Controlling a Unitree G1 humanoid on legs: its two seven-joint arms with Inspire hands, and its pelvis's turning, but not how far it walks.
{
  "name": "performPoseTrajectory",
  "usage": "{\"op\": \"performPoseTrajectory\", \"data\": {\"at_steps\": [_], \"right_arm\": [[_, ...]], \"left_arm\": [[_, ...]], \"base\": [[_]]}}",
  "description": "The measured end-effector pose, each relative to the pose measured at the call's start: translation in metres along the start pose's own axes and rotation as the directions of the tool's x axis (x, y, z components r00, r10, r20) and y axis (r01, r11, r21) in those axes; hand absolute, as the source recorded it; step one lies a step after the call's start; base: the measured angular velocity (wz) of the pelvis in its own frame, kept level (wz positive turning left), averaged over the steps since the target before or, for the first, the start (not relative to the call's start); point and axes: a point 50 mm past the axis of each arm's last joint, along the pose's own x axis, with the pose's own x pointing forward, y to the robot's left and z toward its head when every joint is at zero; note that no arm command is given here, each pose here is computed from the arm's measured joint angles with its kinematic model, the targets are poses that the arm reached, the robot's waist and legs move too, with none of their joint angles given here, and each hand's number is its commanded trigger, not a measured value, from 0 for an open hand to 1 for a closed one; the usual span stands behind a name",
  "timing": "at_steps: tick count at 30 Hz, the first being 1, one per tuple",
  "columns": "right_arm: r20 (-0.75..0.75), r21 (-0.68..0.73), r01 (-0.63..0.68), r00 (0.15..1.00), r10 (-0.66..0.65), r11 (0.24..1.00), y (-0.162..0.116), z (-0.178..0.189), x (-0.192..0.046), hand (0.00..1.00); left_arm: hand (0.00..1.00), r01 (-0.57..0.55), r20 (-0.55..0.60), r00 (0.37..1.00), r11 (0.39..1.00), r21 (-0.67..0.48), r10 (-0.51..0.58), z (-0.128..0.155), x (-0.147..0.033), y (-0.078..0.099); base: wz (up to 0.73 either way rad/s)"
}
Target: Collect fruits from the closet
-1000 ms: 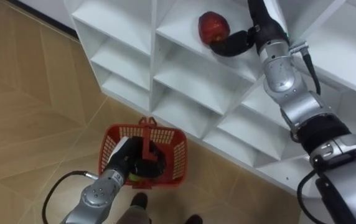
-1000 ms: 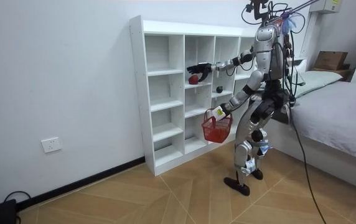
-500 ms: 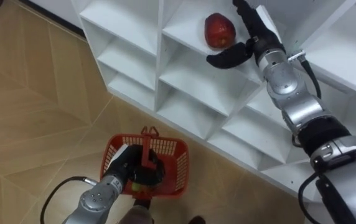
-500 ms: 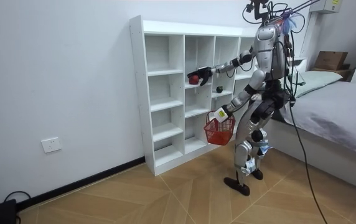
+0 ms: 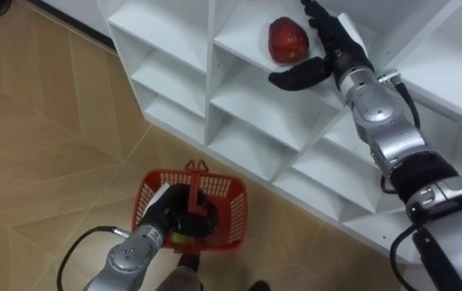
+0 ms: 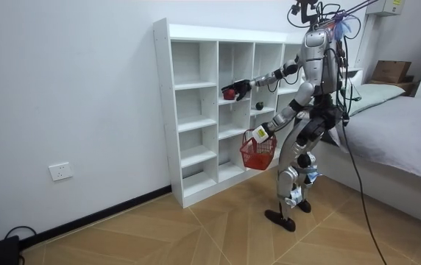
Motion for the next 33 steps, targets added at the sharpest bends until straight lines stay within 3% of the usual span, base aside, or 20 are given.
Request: {"op": "performPoseTrajectory", "data": {"at_steps": [18,19,20,21,33], "right_arm": [[-0.004,0.010,-0.008,1.000,0.008,1.000,-0.0011,-0.0009,-0.0002,0.00],[-0.004,0.009,-0.007,1.000,0.007,1.000,-0.0015,-0.0009,-0.0002,0.13],[-0.004,0.005,-0.007,1.000,0.007,1.000,-0.0014,-0.0009,-0.0002,0.78],[-0.004,0.001,-0.008,1.000,0.008,1.000,-0.0013,-0.0009,-0.0002,1.00],[0.019,-0.054,0.052,0.999,-0.051,0.997,-0.0044,0.0030,0.0003,1.00]], "left_arm": [[1.00,0.016,-0.012,1.000,1.000,0.008,-0.016,-0.0042,-0.0018,-0.0042],[1.00,0.016,-0.013,1.000,1.000,0.008,-0.016,-0.0044,-0.0018,-0.0043],[1.00,0.017,-0.014,1.000,1.000,0.009,-0.017,-0.0048,-0.0020,-0.0046],[1.00,0.017,-0.015,1.000,1.000,0.009,-0.017,-0.0050,-0.0021,-0.0047],[1.00,0.027,-0.017,1.000,1.000,0.013,-0.027,-0.0055,-0.0024,-0.0046]], "base": [[0.00],[0.00],[0.00],[0.00],[0.00]]}}
